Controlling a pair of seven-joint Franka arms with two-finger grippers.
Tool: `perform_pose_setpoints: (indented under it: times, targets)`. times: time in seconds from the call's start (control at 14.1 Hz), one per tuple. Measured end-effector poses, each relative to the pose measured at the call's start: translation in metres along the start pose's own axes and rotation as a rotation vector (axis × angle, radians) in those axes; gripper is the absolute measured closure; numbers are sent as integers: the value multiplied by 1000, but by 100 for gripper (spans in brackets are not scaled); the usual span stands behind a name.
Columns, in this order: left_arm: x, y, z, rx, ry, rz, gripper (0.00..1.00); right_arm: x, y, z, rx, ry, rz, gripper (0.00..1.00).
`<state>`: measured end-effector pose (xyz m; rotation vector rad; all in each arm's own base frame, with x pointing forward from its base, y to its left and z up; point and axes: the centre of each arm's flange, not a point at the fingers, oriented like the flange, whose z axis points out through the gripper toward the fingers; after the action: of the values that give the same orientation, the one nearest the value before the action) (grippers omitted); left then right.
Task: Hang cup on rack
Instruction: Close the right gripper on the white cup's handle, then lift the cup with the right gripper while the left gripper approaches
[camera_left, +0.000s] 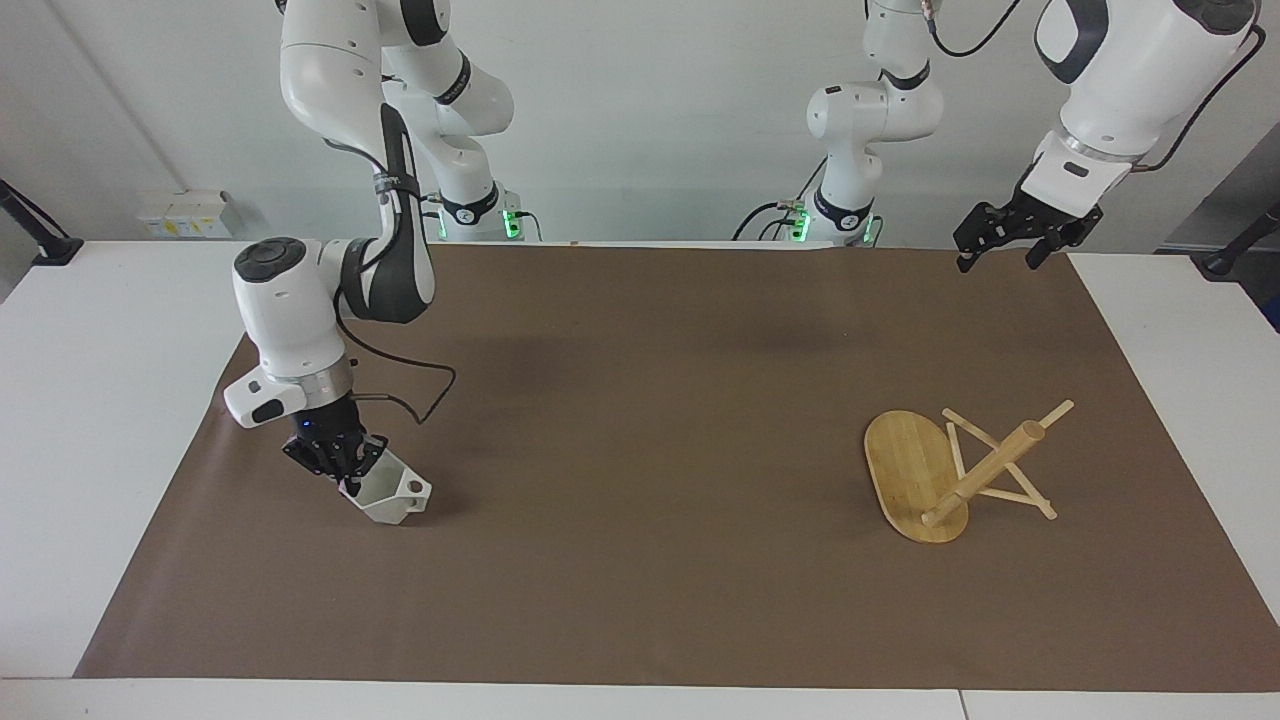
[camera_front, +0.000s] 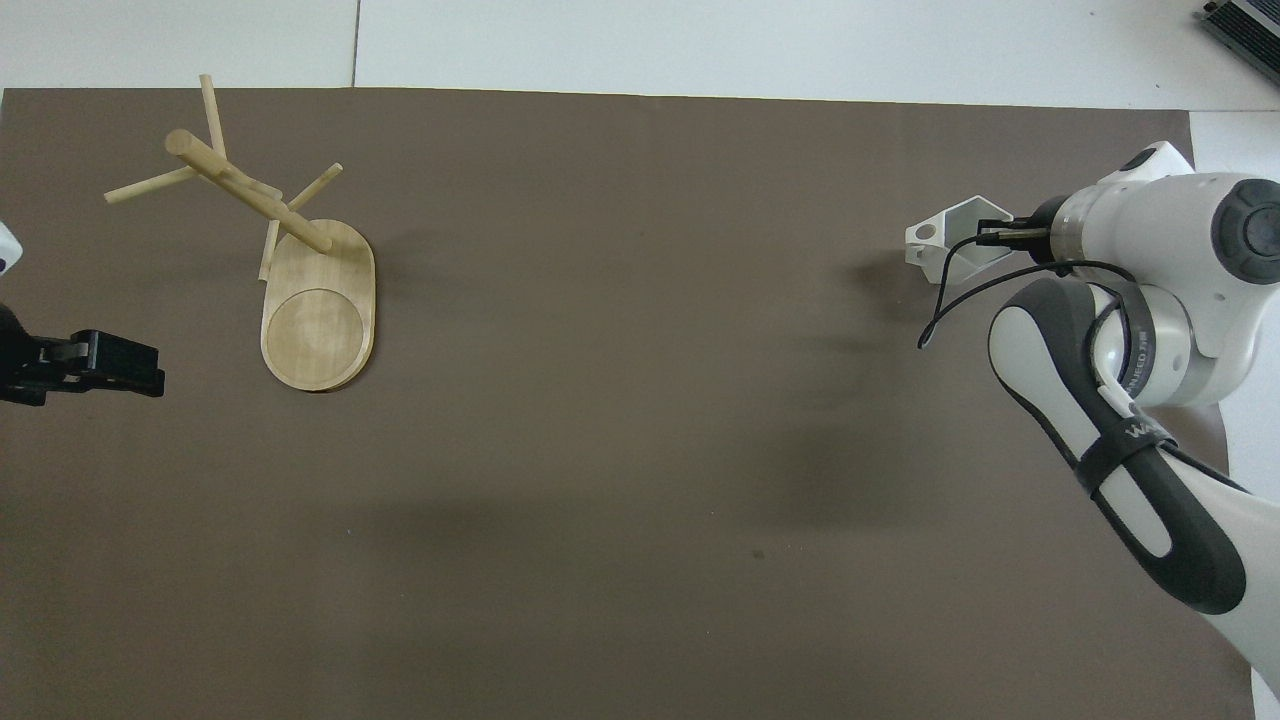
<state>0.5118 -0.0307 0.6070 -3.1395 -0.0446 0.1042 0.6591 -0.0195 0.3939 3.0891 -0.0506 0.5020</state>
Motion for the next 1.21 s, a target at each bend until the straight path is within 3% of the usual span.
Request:
perform_pose_setpoints:
  times: [0.28,0.57,0.78,0.99,1.21]
  targets:
    - [0,0,0,0,0,-7,0,7,-16,-41,44,-26,15,94]
    - [-2,7,5,3,-11,-12,0,8,-15,-68,47,-121,15,94]
    - [-5,12,6,-44,-25,-125,0,6,-8,-94,43,-146,24,94]
    - [-14,19,11,-92,-95,-213,0,2,0,-122,38,-154,35,94]
    - [-23,27,15,-146,-153,-395,0,-7,8,-146,33,-191,46,94]
